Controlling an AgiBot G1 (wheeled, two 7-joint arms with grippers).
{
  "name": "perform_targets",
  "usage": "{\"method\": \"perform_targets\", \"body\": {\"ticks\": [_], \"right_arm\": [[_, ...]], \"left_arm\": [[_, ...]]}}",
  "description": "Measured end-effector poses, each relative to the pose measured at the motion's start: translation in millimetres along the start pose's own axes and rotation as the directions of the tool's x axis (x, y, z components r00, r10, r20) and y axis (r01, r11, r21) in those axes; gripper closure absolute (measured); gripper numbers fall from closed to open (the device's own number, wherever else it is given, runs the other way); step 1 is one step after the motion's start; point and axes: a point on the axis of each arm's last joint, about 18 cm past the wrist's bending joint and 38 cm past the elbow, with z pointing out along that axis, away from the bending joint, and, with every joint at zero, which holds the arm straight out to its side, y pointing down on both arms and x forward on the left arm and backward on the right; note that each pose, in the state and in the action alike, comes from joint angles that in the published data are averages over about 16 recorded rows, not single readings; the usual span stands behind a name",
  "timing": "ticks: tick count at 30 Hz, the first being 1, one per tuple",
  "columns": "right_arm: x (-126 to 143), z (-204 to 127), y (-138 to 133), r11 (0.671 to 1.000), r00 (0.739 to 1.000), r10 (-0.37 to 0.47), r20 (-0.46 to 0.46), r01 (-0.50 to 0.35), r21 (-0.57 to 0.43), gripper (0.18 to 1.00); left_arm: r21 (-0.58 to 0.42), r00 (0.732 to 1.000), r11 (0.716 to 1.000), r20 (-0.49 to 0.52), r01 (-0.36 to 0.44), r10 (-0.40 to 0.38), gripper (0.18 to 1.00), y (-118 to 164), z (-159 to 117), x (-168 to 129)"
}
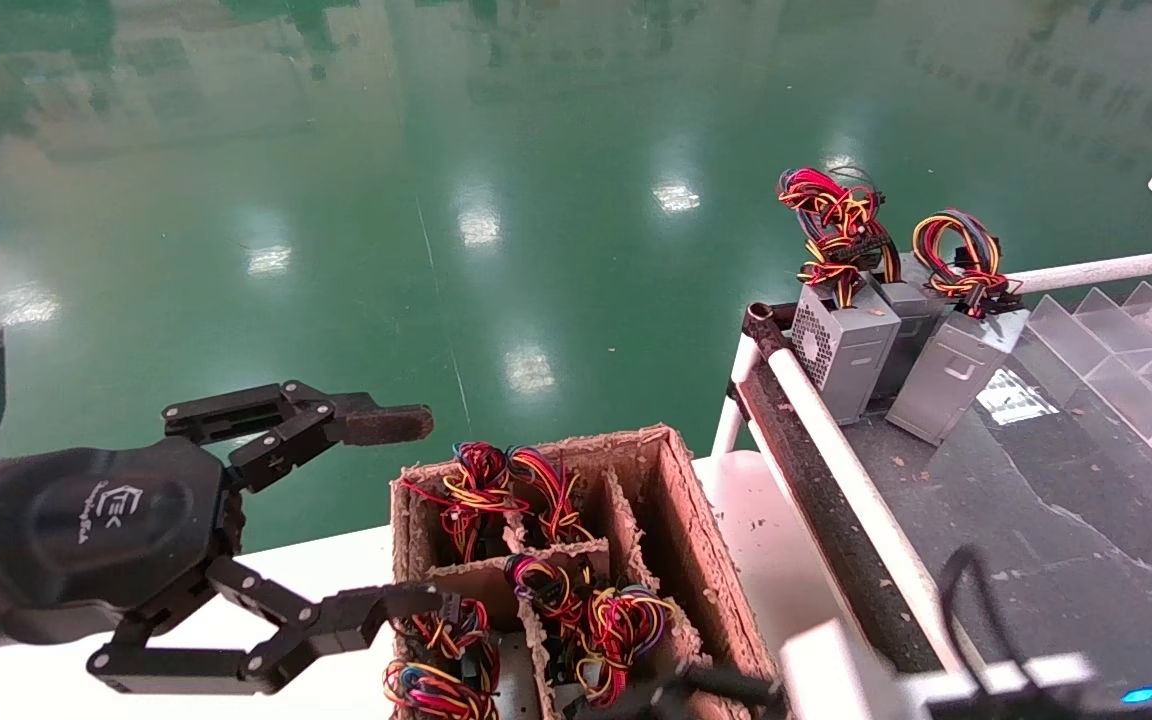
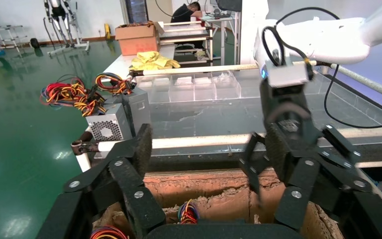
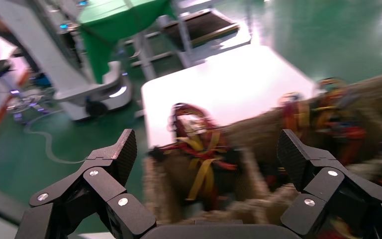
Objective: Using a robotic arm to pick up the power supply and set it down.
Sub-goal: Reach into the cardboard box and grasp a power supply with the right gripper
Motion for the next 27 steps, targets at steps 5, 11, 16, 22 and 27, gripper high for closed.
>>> {"method": "perform_targets", "body": {"ticks": [5, 11, 16, 22, 27], "right_arm": [[-6, 22, 12, 1.0, 0.998, -0.001, 0.056, 0.002, -0.022, 0.178], [-8, 46, 21, 0.999, 0.996, -0.033, 0.088, 0.036, -0.033, 0.18], [-5, 64, 24, 0.995, 0.991, -0.09, 0.095, 0.093, -0.025, 0.193], [-5, 86, 25, 0.985, 0.979, -0.171, 0.109, 0.173, -0.002, 0.231], [-9, 102, 26, 0.974, 0.964, -0.228, 0.136, 0.227, 0.025, 0.289]], "left_arm": [[0.0, 1.0, 1.0, 0.0, 0.0, 0.0, 0.351, 0, 0, 0], [0.0, 1.0, 1.0, 0.0, 0.0, 0.0, 0.265, 0, 0, 0], [0.0, 1.0, 1.0, 0.0, 0.0, 0.0, 0.218, 0, 0, 0], [0.0, 1.0, 1.0, 0.0, 0.0, 0.0, 0.192, 0, 0, 0], [0.0, 1.0, 1.0, 0.0, 0.0, 0.0, 0.184, 0, 0, 0]]}}
